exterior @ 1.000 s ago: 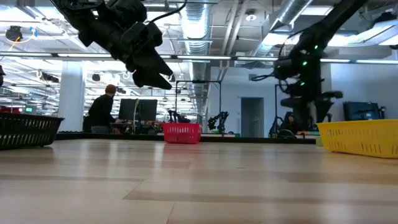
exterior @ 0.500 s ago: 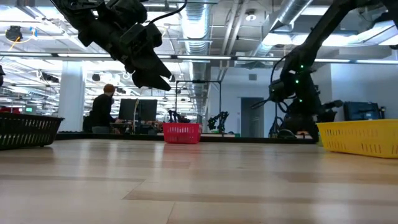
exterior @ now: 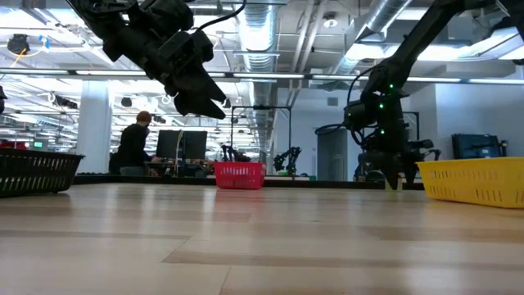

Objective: Sort & place blocks by color
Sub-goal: Put the light green block into the black bin

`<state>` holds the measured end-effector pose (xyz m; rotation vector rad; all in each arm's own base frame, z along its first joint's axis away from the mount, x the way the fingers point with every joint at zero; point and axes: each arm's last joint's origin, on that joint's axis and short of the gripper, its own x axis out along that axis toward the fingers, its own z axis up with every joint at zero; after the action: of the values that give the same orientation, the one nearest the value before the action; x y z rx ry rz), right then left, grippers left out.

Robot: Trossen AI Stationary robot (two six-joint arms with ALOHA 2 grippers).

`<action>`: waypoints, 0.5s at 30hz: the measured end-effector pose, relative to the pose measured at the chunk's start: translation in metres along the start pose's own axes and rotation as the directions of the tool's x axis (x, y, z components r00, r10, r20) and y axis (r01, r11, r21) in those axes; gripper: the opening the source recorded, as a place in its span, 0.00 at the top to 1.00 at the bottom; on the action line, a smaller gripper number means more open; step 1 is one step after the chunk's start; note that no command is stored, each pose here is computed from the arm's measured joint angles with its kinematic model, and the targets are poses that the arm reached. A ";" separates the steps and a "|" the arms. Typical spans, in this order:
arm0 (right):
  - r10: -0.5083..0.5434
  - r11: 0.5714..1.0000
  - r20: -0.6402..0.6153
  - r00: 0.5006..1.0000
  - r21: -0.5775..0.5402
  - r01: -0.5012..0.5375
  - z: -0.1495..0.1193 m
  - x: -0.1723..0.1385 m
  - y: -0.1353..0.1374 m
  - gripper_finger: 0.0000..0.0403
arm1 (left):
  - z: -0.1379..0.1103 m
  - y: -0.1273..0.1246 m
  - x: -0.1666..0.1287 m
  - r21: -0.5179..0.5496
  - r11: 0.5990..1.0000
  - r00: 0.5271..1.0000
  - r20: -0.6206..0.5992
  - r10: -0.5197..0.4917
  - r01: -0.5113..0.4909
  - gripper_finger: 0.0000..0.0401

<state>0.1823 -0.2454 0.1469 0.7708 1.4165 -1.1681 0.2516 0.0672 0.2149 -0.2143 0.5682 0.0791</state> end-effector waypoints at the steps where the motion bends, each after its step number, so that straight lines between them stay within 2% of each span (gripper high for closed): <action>1: 0.001 1.000 -0.001 1.000 -0.002 -0.001 0.000 0.000 0.000 0.40 | 0.000 0.000 0.000 -0.003 1.000 1.000 0.000 0.000 0.000 0.21; 15: 0.001 0.999 -0.005 1.000 -0.049 -0.001 0.000 0.000 0.000 0.40 | 0.002 -0.001 -0.003 -0.041 0.999 1.000 0.010 -0.005 0.005 0.21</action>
<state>0.1819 -0.2451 0.1469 0.7402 1.4434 -1.1275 0.2504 0.0667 0.2177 -0.2552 0.5561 0.0871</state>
